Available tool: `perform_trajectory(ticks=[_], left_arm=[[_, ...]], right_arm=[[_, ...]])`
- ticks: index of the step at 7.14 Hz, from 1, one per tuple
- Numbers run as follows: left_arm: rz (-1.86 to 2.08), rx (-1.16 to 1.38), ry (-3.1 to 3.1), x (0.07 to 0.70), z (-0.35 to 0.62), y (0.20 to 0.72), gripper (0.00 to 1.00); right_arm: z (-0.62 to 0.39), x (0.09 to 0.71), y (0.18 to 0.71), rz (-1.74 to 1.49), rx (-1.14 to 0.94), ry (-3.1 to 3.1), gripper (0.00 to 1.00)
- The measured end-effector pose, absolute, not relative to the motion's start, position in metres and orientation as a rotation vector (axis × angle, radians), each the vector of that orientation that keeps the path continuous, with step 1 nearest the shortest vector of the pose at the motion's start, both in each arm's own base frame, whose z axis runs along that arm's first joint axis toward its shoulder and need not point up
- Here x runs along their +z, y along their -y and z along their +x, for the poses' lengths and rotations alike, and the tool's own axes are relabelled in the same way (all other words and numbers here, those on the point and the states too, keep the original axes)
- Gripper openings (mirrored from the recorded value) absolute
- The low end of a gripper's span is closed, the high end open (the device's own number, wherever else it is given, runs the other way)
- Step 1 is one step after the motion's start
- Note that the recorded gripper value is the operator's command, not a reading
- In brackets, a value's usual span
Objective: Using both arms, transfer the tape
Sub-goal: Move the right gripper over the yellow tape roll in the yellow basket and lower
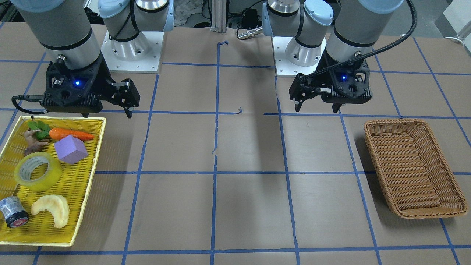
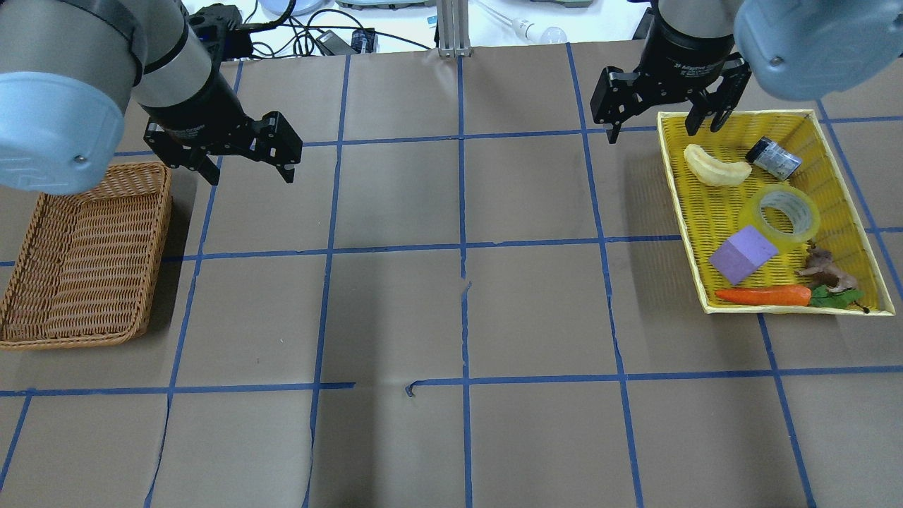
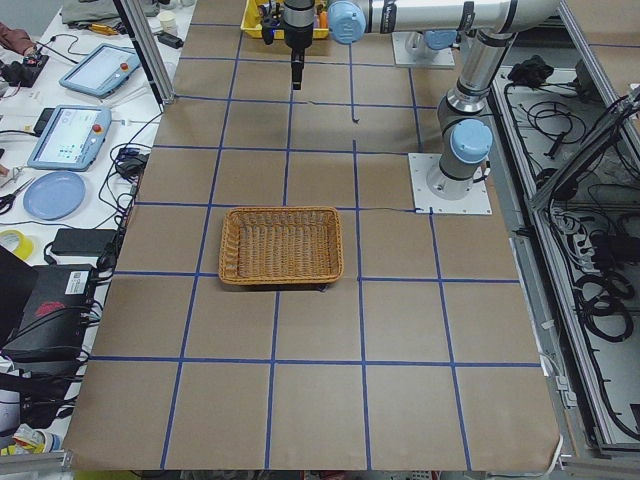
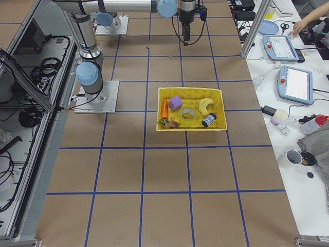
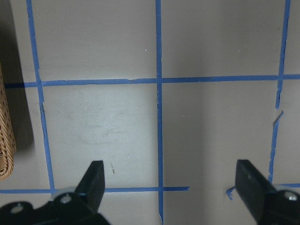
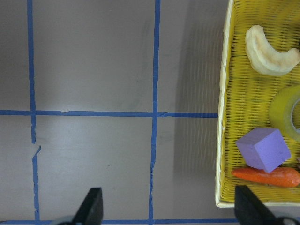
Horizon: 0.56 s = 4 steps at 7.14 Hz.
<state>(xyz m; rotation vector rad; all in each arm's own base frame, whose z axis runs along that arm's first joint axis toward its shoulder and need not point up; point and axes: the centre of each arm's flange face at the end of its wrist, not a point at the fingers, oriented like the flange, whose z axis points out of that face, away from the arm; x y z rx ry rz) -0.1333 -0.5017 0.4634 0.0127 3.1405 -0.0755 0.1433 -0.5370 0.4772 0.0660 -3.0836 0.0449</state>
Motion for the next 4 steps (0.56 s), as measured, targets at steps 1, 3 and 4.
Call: perform_trajectory(ticks=[1,3,4], left_arm=[[0.013,-0.079,-3.14,0.464,-0.133,0.502,1.0],[0.015,-0.079,-3.141,0.463,-0.134,0.502,1.0],[0.015,-0.078,-3.141,0.463,-0.134,0.502,1.0]], right_arm=[[0.126,0.474,0.546,0.108,0.034,3.082,1.0],[0.052,0.448,0.573,0.288,-0.02,3.078,1.0],[0.0,0.429,0.587,0.384,-0.052,3.074,1.0]])
